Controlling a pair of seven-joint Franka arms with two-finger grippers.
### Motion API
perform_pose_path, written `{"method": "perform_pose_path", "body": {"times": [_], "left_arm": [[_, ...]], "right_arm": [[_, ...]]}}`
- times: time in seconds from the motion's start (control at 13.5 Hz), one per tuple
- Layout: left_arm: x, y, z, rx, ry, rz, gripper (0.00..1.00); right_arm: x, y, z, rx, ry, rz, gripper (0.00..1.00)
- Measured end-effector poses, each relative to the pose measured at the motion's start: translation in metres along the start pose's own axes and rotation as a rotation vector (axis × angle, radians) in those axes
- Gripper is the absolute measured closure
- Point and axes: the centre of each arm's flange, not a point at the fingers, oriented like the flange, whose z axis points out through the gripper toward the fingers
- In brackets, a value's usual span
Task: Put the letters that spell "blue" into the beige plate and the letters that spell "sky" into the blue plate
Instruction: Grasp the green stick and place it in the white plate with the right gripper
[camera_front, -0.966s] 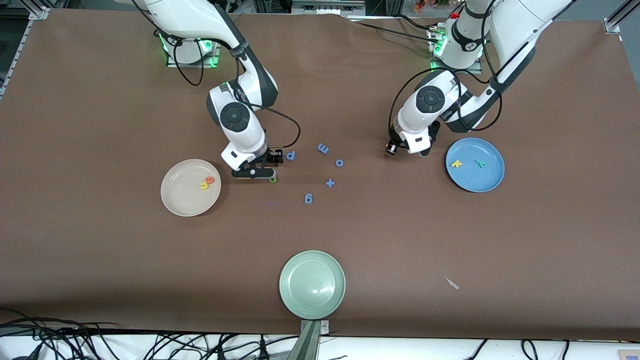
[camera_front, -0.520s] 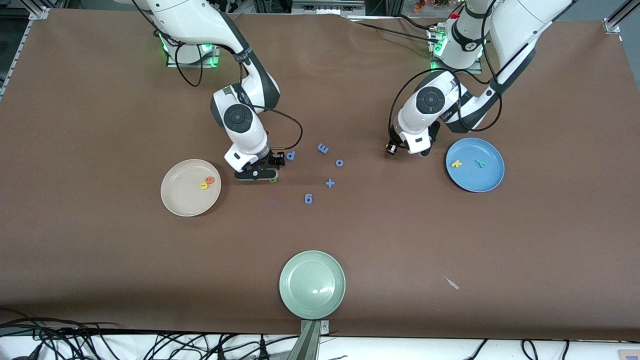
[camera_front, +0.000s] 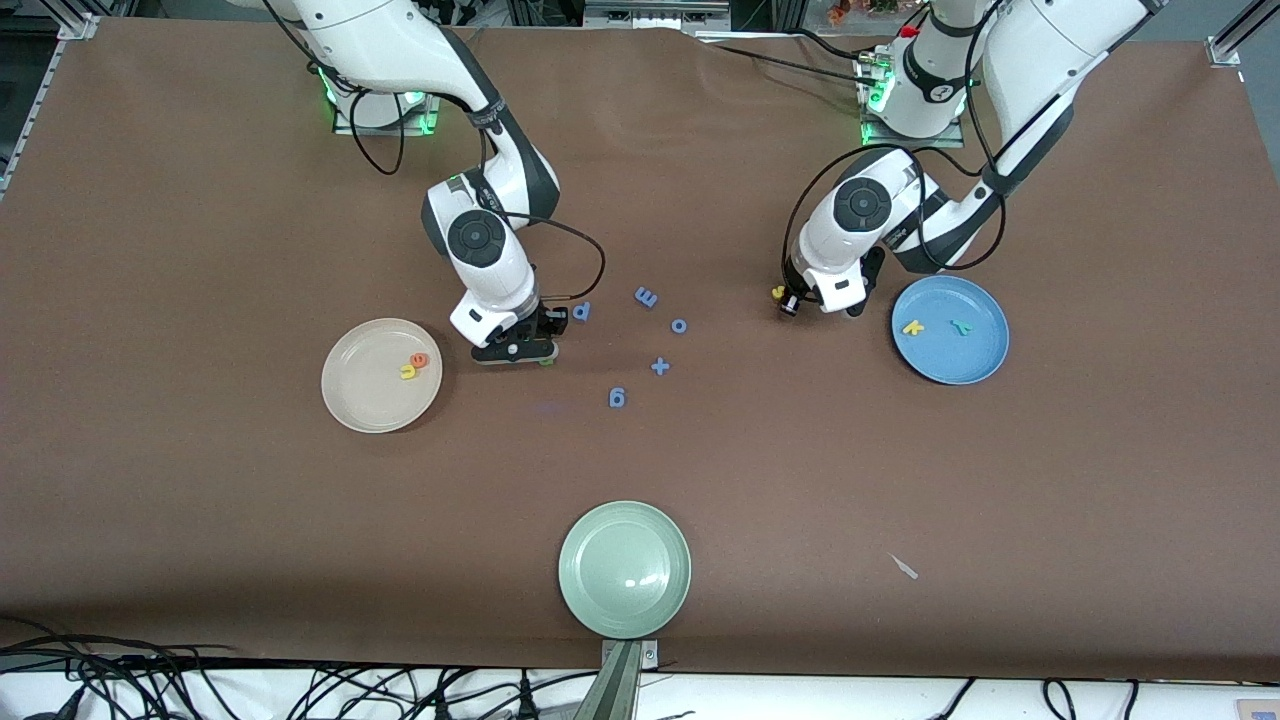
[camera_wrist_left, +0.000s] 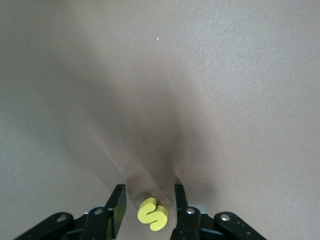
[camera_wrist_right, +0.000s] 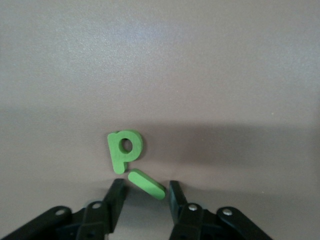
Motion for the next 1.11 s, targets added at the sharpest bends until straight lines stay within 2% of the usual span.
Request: {"method": "perform_pose_path", "body": {"times": [0.22, 0.3, 0.52, 0.59, 0.74, 0.89, 1.11], "left_arm": [[-0.001, 0.001, 0.0, -0.003, 0.002, -0.004, 0.54], [-0.001, 0.001, 0.0, -0.004, 0.002, -0.005, 0.54], [-0.001, 0.002, -0.001, -0.005, 0.002, -0.011, 0.54], [-0.002, 0.002, -0.001, -0.006, 0.002, -0.012, 0.54], [-0.004, 0.002, -0.001, -0.007, 0.001, -0.018, 0.54], [-0.009, 0.001, -0.001, -0.006, 0.001, -0.017, 0.55], [-0.017, 0.0, 0.0, -0.005, 0.002, -0.016, 0.58]], "right_arm": [[0.002, 0.004, -0.001, -0.003, 0.003, -0.01, 0.67], [0.004, 0.006, -0.001, -0.005, 0.005, -0.021, 0.76], [0.009, 0.015, -0.002, -0.012, 0.01, -0.037, 0.81], [0.009, 0.015, -0.002, -0.012, 0.01, -0.039, 0.89], [0.011, 0.019, -0.003, -0.016, 0.011, -0.042, 0.9], [0.02, 0.036, -0.008, -0.042, -0.015, -0.058, 0.9], [0.053, 0.082, -0.052, -0.085, -0.095, -0.126, 0.9]]}}
